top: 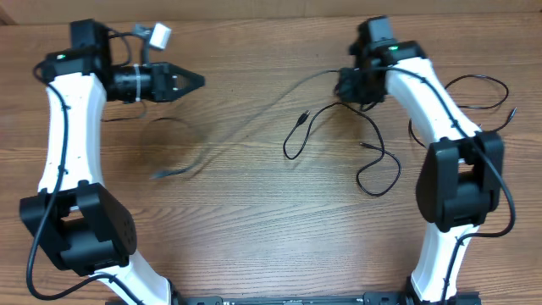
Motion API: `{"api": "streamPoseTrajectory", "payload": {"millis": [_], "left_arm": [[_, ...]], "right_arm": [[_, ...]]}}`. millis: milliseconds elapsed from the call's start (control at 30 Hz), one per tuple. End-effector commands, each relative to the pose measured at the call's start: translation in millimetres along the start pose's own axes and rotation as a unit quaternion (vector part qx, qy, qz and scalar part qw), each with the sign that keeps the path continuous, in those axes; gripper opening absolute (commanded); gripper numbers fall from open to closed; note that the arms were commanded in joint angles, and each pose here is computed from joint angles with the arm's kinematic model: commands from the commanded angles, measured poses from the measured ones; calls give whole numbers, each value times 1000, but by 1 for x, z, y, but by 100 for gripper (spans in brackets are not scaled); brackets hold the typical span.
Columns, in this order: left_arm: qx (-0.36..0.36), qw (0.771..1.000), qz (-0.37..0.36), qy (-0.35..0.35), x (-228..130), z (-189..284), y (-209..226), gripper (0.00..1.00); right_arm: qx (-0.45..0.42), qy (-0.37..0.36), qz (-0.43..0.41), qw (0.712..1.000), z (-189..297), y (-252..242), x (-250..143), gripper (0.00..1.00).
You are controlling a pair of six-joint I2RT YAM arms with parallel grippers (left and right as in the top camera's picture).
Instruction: Untangle cables
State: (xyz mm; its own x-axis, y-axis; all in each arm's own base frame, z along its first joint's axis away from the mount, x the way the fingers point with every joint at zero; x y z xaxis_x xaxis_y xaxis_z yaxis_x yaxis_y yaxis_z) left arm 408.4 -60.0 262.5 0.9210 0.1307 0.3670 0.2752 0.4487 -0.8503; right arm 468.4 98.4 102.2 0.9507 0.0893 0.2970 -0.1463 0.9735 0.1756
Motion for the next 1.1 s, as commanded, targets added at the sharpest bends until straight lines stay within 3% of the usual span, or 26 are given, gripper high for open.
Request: {"api": "streamPoseTrajectory", "payload": {"millis": [0,100,200,300,400,500,667,800,967,1067], "left_arm": [[-12,1000,-19,-9,3,7,-13,4],[-12,1000,3,-9,3,6,-13,4],[7,1000,24,-2,1,3,-9,4],[125,990,58,23,-8,-8,20,4],[264,956,123,22,-16,-7,52,4],[349,925,150,16,-21,-6,68,4],[352,927,61,116,-46,-38,62,11],[398,898,40,183,-68,-51,80,16],[418,867,35,269,-94,-69,109,30],[415,858,36,301,-104,-76,124,32]], "right_arm": [[33,1,-19,999,1,0,0,35],[63,3,-16,998,2,9,0,49],[79,3,-16,997,3,14,0,54],[82,5,-16,997,3,15,-1,59],[105,11,0,994,3,25,-4,59],[151,13,21,988,6,44,-6,59],[182,24,36,982,5,77,-12,48],[192,24,39,980,2,110,-14,41],[201,-5,89,975,-2,158,-12,48],[144,-15,35,989,-12,161,-8,51]]}}
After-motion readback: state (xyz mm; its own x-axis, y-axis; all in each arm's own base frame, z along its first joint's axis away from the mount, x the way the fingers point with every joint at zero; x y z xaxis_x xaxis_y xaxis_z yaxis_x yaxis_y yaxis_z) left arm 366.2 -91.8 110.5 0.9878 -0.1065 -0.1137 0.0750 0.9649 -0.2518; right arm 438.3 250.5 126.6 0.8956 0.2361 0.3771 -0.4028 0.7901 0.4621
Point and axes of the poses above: each gripper's point midway between its finger pads, its own z axis back along the fingers, its own y axis along the line the jaws close on, x = y × z, the point moved 2 cm from there along z, back along the fingers, and after that the axes turned 12 degrees about z, right-handed, at the moved point
